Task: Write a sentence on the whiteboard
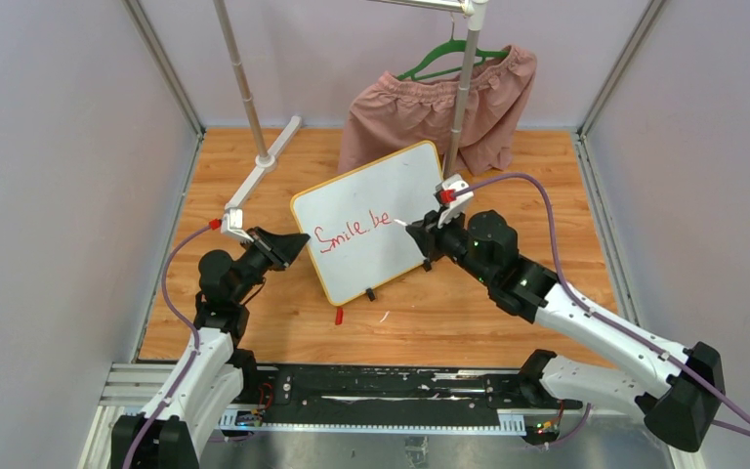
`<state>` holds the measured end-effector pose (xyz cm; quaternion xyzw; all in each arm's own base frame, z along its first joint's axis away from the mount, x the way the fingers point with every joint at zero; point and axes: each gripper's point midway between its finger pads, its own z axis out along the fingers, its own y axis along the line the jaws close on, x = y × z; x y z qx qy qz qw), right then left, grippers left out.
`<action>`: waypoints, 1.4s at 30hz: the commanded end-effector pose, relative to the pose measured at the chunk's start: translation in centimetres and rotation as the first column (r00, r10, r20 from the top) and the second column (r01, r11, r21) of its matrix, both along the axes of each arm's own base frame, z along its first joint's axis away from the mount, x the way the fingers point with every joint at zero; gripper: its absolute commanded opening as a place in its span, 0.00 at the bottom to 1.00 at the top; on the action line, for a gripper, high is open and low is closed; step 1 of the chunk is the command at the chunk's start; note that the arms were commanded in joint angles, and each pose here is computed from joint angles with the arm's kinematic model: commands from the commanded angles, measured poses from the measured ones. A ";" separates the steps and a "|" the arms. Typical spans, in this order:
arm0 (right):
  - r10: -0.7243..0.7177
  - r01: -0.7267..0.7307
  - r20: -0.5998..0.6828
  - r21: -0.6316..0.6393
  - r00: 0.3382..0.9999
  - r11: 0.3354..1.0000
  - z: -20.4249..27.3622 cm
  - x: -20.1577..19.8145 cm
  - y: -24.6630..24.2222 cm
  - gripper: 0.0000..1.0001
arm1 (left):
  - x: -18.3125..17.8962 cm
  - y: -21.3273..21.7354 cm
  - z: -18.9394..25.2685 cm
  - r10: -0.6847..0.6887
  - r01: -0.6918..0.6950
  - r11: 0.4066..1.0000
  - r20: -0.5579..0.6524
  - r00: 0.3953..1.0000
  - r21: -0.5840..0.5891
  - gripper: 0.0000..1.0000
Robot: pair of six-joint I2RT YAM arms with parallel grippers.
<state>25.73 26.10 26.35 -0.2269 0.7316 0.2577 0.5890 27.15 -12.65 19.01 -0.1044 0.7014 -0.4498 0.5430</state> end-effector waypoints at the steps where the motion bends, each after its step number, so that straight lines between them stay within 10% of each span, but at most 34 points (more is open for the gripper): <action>1: 0.016 -0.016 -0.013 -0.003 1.000 1.000 -0.6 -0.8 -0.6 0.00 | 0.1 0.1 0.1 0.008 -0.008 1.000 -0.008 1.000 -0.012 0.17; 15: 0.028 -0.028 -0.021 -0.001 0.999 1.000 -0.9 -1.1 -0.6 0.00 | -1.4 -0.3 -0.8 -0.020 0.019 0.999 -0.022 1.000 -0.039 0.56; 42: 0.026 -0.026 -0.034 -0.005 0.999 1.000 -1.5 -1.0 -0.4 0.00 | -3.6 -2.7 -3.4 -0.144 0.143 0.989 -0.079 0.986 -0.028 0.50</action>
